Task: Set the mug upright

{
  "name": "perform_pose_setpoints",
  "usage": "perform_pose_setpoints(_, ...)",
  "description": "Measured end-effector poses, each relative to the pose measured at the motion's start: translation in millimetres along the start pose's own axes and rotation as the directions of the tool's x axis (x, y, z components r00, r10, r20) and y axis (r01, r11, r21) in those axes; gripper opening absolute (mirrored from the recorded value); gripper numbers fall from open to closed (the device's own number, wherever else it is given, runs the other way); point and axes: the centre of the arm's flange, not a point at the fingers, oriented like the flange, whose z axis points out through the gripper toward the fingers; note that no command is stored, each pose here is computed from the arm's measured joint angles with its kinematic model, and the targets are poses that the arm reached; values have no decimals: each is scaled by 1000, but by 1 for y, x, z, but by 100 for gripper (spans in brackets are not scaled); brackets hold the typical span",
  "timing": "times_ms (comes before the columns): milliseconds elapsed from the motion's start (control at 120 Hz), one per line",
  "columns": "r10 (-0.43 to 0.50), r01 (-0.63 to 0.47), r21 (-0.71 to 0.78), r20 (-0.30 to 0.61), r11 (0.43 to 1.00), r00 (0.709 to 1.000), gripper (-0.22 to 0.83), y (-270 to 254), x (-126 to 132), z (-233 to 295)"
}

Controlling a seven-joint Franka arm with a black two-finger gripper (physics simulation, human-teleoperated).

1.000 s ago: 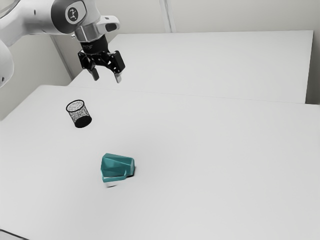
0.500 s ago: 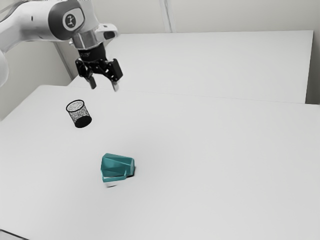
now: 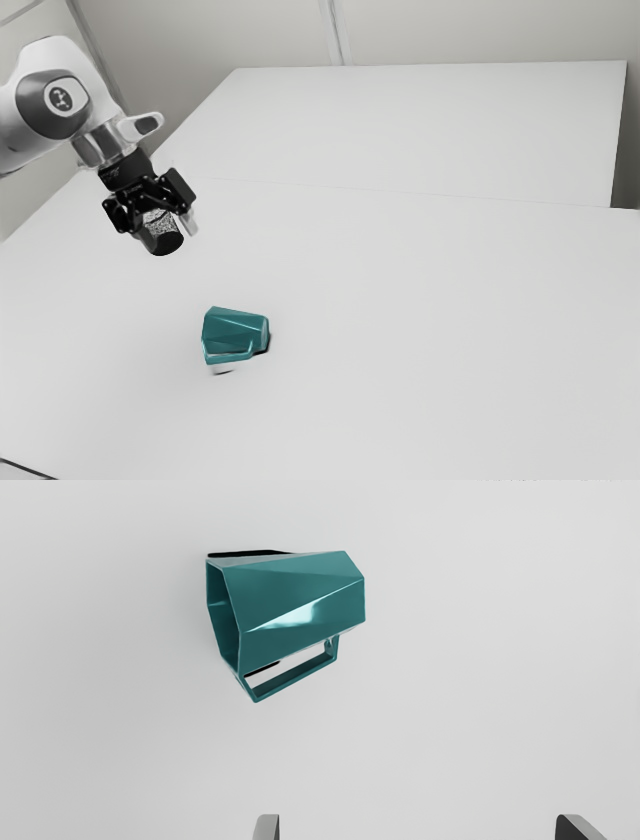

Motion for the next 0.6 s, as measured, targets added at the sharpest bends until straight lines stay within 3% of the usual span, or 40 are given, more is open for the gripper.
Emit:
perform_pose_setpoints(392,-119,110,-209,-33,972,992,62,-78,4,100)
perform_pose_setpoints(600,-177,144,-315,-80,938,981,61,-104,30,139)
